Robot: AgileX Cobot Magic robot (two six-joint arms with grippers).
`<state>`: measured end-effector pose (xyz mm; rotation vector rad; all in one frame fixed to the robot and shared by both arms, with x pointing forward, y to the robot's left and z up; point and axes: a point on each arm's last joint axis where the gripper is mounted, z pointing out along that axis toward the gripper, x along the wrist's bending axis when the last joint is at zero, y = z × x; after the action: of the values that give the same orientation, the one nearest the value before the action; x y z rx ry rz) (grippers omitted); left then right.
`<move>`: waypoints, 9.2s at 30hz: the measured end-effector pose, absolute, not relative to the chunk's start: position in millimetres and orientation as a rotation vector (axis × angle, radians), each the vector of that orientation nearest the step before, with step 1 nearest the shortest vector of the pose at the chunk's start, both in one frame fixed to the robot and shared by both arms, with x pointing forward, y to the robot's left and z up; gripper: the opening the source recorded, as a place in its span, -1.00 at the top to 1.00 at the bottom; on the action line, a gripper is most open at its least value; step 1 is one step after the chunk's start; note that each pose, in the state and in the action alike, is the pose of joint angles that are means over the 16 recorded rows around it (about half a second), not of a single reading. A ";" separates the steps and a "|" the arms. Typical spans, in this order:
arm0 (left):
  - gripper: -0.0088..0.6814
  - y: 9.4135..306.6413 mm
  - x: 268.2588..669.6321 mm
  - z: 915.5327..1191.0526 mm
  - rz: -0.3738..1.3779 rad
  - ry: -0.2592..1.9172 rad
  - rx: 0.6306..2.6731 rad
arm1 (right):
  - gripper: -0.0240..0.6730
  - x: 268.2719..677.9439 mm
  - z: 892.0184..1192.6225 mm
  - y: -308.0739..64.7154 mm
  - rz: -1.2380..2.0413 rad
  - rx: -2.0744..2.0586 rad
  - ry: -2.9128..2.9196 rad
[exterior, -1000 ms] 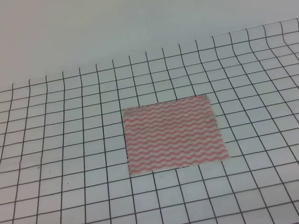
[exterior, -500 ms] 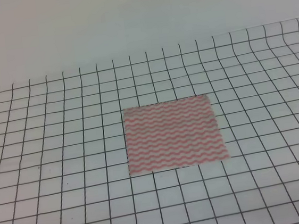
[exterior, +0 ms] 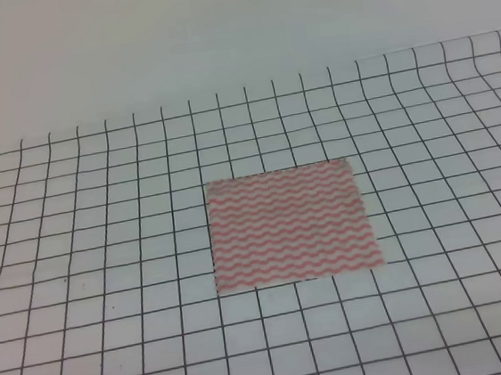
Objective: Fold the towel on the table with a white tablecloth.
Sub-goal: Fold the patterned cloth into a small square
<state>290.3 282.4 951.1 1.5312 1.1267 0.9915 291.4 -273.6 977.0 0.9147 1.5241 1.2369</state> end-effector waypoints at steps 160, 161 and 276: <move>0.28 221.9 520.3 1017.5 -0.051 1.552 1.663 | 0.29 585.8 965.4 -185.7 1.091 1.862 2.441; 0.28 221.9 520.4 1017.3 -0.051 1.552 1.664 | 0.28 588.2 962.4 -184.0 1.074 1.868 2.449; 0.28 220.4 519.4 1017.8 -0.055 1.511 1.690 | 0.92 719.6 910.7 -132.8 1.279 1.913 2.268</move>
<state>519.4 220.4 1017.8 1.6901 1.5109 -0.0554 719.6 -132.8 910.7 1.9128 2.2685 1.2788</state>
